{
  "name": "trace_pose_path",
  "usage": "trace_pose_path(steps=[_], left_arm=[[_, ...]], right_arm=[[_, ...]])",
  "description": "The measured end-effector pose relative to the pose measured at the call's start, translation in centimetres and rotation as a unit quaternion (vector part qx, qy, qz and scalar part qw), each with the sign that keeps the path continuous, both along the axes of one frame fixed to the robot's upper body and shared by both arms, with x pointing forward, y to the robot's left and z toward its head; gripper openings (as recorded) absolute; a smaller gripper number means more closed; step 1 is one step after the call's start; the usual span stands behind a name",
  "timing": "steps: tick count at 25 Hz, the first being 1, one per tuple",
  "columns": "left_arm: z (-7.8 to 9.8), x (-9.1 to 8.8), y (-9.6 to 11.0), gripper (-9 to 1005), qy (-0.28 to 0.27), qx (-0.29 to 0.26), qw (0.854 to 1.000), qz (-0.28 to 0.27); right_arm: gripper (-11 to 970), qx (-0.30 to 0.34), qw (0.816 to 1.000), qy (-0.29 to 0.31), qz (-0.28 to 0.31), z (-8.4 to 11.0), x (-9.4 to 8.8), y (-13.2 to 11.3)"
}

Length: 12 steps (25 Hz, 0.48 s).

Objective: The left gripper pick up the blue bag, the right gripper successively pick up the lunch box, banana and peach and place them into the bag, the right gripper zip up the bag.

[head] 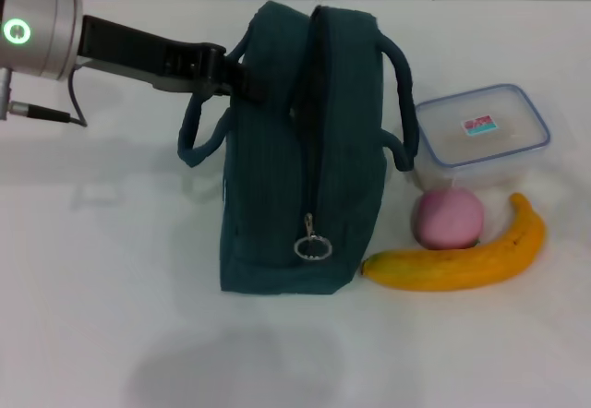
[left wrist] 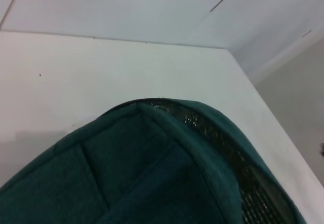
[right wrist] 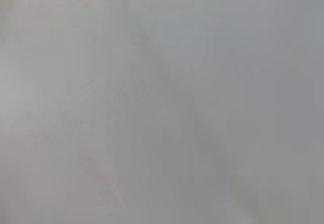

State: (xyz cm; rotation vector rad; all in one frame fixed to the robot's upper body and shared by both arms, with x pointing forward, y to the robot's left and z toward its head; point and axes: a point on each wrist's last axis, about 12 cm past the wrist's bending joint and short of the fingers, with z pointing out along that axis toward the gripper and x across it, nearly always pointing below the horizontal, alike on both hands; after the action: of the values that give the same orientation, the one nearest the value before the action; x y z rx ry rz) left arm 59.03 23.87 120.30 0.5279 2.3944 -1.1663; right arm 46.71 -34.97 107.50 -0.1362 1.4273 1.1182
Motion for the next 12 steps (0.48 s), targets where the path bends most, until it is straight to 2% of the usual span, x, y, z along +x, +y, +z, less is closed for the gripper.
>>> trace_pose_path(steps=[2,5,8,12], left_arm=[[-0.1,-0.1,0.1,50,0.0,0.001,1.0,0.0],[-0.3,-0.2,0.2,50,-0.001,0.0,1.0,0.0],[-0.5,-0.4,0.2,50,-0.004,0.001,1.0,-0.003],[-0.6,-0.5,-0.1,51,-0.011,0.002,1.0,-0.012]], right_arm=[[816,0.045,0.996,0.043,-0.056,-0.9,0.0,-0.7],[816,0.114,0.975,0.137,-0.131,-3.0,0.1,-1.5],[816,0.143,0.955,0.202,-0.163,-4.5,0.5,-1.5],[816,0.164,0.937,0.257,-0.171,-5.4,1.6,-0.9]])
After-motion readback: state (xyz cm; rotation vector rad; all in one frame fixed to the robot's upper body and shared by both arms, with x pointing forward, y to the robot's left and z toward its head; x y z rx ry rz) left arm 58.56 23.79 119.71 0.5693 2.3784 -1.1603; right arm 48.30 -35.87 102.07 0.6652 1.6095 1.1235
